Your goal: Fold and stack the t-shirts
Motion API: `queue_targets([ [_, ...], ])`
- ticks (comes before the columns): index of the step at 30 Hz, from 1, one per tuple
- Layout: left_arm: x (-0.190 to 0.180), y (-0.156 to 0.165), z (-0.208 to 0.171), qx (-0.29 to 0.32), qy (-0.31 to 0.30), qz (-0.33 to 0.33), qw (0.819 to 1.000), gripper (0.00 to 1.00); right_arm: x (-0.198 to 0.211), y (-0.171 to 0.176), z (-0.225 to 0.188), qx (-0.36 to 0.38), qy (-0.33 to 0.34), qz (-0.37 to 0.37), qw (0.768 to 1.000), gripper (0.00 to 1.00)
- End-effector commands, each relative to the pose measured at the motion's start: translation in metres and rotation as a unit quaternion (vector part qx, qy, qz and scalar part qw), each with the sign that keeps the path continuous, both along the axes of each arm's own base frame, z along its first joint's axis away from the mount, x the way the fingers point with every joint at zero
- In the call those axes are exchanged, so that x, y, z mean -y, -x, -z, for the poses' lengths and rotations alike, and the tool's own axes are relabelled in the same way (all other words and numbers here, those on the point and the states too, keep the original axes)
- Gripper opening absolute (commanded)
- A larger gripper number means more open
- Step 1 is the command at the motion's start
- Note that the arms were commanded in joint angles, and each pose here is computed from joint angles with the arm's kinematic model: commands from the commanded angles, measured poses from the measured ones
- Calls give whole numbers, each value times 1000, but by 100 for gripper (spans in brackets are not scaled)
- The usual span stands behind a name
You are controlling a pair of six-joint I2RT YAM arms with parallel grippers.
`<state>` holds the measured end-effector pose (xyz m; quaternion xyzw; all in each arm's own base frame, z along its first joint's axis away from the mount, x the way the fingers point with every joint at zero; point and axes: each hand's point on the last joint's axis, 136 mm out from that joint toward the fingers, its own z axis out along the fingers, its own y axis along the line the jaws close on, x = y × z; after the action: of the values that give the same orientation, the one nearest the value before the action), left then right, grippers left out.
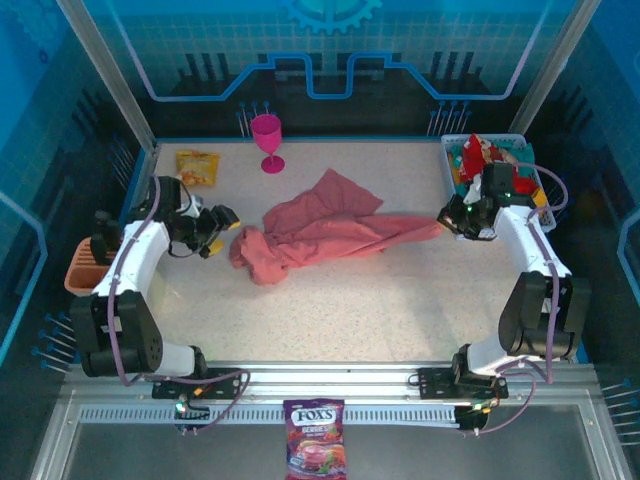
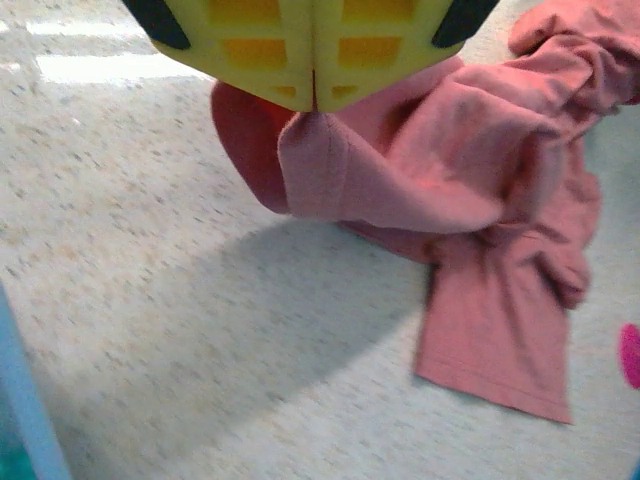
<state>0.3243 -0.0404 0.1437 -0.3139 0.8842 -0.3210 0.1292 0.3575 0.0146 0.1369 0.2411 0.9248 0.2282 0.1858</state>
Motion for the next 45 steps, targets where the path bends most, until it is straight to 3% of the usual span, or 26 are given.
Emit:
queue_targets([
  [1,-1,21,24,-40,-5,-2,999,68,25,4,6,-1,24,48,999,0],
  [4,3,38,36,-54,-18,-4,998,48,30,-2,5,-4,32,48,998,0],
  [5,6,41,38,-52,-28,-1,998,46,29,-4,7,-8,29,44,999,0],
  [13,59,61,66,-46,-69,39,996,54,21,-10,8,-6,3,35,999,0],
  [16,78,54,69,-8,-78,45,996,57,18,-10,8,-6,-1,32,999,0],
  [18,87,43,72,-3,-76,48,996,54,15,-10,8,-8,-5,28,1000,0],
  [20,95,32,72,-15,-73,56,996,35,13,-10,7,-8,-4,25,1000,0],
  [22,110,18,60,-10,-59,64,996,7,12,-11,6,-5,-5,26,1000,0],
  [23,117,11,51,-6,-55,64,996,0,11,-11,5,-4,-7,26,1000,0],
  [27,160,-26,15,43,-47,86,994,3,9,-11,4,0,-8,24,1000,0],
  [32,205,-72,28,31,-13,115,993,2,8,-11,7,-1,-11,22,1000,0],
  [33,212,-77,32,28,-7,119,992,9,9,-10,7,-2,-9,20,1000,0],
  [34,216,-80,34,27,-6,123,992,24,9,-10,8,-4,-7,19,1000,0],
  [35,218,-82,34,24,-8,128,991,32,9,-9,8,-4,-6,18,1000,0],
  [39,206,-79,14,42,-42,139,988,51,5,-8,9,0,-16,14,1000,0],
  [45,173,-59,-36,79,-66,168,980,51,-2,-9,10,1,-19,0,1000,0],
])
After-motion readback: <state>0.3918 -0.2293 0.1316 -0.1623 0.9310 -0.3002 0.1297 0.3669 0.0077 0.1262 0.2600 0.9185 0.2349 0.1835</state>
